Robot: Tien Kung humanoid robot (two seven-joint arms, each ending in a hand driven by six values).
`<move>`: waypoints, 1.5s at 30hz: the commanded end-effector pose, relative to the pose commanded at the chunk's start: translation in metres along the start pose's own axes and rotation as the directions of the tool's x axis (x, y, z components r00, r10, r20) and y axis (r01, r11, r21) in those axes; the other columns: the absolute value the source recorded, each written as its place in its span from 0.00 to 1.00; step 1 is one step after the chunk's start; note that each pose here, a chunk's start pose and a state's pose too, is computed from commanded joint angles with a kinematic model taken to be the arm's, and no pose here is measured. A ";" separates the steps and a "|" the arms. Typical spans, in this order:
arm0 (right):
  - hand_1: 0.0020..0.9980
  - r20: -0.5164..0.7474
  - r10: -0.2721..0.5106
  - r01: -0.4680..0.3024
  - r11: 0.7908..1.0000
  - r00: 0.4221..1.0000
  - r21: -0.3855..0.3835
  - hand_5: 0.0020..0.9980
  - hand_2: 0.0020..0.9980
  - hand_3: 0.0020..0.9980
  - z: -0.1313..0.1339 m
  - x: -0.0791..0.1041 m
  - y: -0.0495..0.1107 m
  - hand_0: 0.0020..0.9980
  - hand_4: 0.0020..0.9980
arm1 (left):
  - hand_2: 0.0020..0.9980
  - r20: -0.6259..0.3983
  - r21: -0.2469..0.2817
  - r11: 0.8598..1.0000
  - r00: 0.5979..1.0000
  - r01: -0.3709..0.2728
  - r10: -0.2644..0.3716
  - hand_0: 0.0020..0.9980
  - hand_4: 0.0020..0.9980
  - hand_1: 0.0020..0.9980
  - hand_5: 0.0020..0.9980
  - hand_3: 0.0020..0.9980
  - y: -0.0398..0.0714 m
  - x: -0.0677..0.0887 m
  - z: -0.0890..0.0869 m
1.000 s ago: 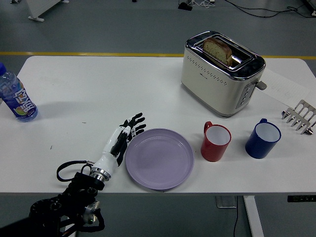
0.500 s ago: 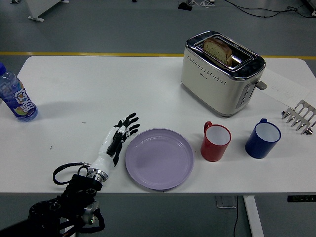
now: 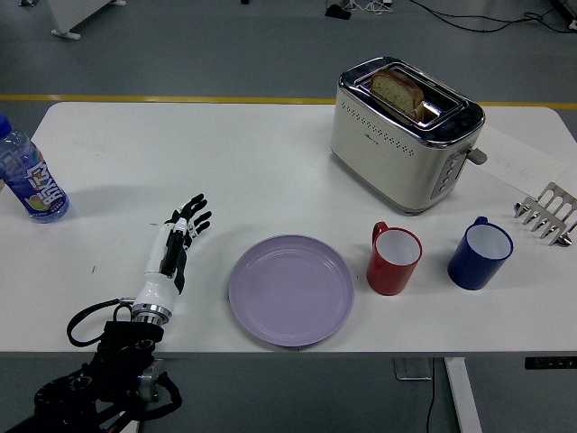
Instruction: Push plate across desktop
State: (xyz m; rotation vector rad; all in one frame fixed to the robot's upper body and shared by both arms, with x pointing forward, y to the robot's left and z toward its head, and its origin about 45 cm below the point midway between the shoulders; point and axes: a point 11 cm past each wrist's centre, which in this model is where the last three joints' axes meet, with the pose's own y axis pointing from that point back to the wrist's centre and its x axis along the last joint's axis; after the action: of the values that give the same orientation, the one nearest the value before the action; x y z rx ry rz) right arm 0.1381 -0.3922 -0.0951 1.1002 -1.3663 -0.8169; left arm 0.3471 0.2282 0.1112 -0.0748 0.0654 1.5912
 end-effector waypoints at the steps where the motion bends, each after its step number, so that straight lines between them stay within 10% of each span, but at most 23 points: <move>1: 0.54 0.002 0.000 0.000 1.000 1.000 0.001 0.65 0.61 0.62 -0.001 0.000 0.000 0.58 0.14 | 0.84 -0.005 -0.006 1.000 1.000 -0.018 0.018 0.77 0.48 0.79 1.00 0.78 -0.001 0.005 0.002; 10: 0.54 0.007 0.000 0.000 1.000 1.000 0.012 0.64 0.61 0.62 -0.005 0.000 0.001 0.58 0.14 | 0.80 -0.035 -0.030 0.979 0.979 -0.203 0.202 0.75 0.47 0.78 1.00 0.74 -0.005 0.049 0.011; 30: 0.54 0.013 0.003 -0.003 1.000 1.000 0.023 0.64 0.61 0.62 -0.008 0.000 0.001 0.58 0.14 | 0.79 -0.153 -0.076 0.837 0.836 -0.542 0.527 0.74 0.47 0.77 1.00 0.73 0.010 0.128 0.027; 45: 0.54 0.009 0.004 -0.004 1.000 1.000 0.021 0.63 0.61 0.61 -0.007 0.001 0.001 0.58 0.14 | 0.79 -0.196 -0.082 0.757 0.755 -0.648 0.625 0.74 0.48 0.77 1.00 0.73 0.024 0.159 0.032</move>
State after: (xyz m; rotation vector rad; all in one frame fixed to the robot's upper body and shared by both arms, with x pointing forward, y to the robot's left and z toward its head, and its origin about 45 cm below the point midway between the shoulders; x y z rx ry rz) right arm 0.1452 -0.3917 -0.0934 1.1113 -1.3874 -0.8072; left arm 0.3198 0.3890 0.1283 -0.3233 0.1055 2.2834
